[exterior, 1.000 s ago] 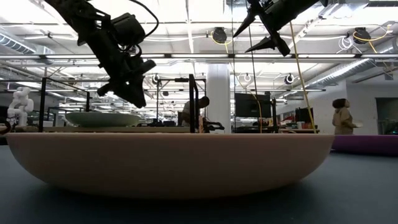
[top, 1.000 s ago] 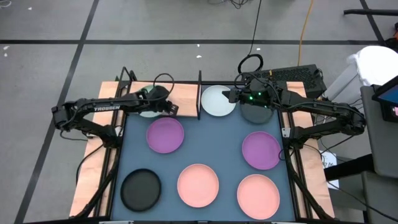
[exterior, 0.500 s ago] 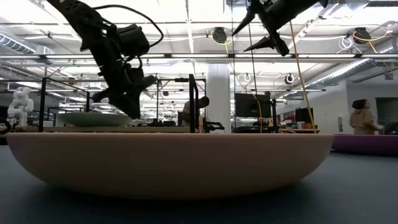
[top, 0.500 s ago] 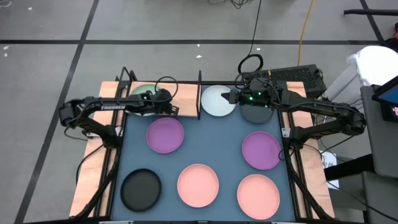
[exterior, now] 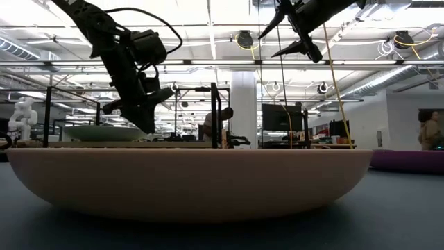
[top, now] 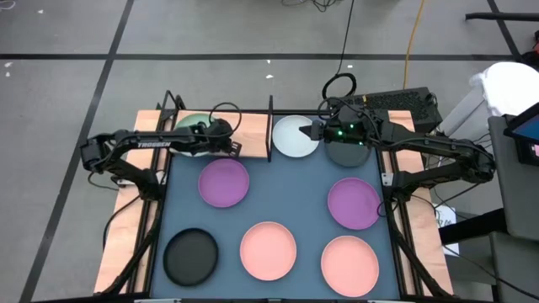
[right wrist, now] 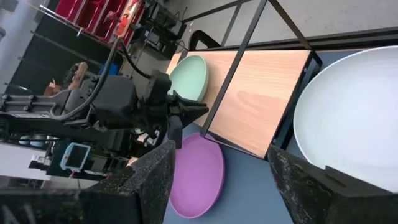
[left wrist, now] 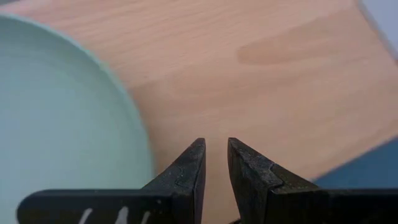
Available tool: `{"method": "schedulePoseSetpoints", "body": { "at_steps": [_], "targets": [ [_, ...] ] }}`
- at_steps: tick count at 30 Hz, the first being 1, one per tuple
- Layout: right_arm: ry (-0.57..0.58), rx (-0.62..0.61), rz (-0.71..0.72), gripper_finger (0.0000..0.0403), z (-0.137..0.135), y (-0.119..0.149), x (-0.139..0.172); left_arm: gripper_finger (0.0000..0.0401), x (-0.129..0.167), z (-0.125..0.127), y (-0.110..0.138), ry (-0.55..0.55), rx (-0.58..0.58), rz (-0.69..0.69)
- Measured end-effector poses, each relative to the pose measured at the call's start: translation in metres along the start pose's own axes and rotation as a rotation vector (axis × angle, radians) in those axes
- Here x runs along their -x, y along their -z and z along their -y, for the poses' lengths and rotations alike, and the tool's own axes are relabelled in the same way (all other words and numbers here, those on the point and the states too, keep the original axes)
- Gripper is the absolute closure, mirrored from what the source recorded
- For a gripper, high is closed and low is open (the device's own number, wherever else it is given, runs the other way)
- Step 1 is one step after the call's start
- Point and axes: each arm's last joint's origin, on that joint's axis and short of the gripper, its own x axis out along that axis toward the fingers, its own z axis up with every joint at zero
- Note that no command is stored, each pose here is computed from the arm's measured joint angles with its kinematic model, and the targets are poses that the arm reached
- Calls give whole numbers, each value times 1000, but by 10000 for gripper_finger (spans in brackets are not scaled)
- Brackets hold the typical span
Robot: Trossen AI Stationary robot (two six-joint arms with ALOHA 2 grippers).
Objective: Place and stack plates onto a shelf
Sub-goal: Put the light green plate on the shelf
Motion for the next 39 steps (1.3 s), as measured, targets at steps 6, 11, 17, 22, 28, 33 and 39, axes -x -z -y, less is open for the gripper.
{"method": "schedulePoseSetpoints", "body": {
  "at_steps": [6, 11, 17, 22, 28, 33, 39],
  "targets": [
    [1, 3, 1, 165, 0, 0, 0, 330, -2, -6, -7, -17, -19, 31],
    [2, 3, 1, 165, 0, 0, 0, 330, -3, -11, -10, -27, -27, 37],
    [2, 4, 2, 165, 0, 0, 0, 330, -4, -12, -10, -32, -43, 36],
    [4, 3, 5, 165, 0, 0, 0, 330, -4, -14, -12, -49, -81, 48],
    [4, 0, 5, 165, 0, 0, 0, 330, -1, -19, -19, -34, -84, 86],
    [4, -3, 4, 165, 0, 0, 0, 330, 23, -16, -22, 35, -53, 145],
    [3, -3, 3, 165, 0, 0, 0, 330, 74, -17, 2, 108, 0, 72]
  ]
}}
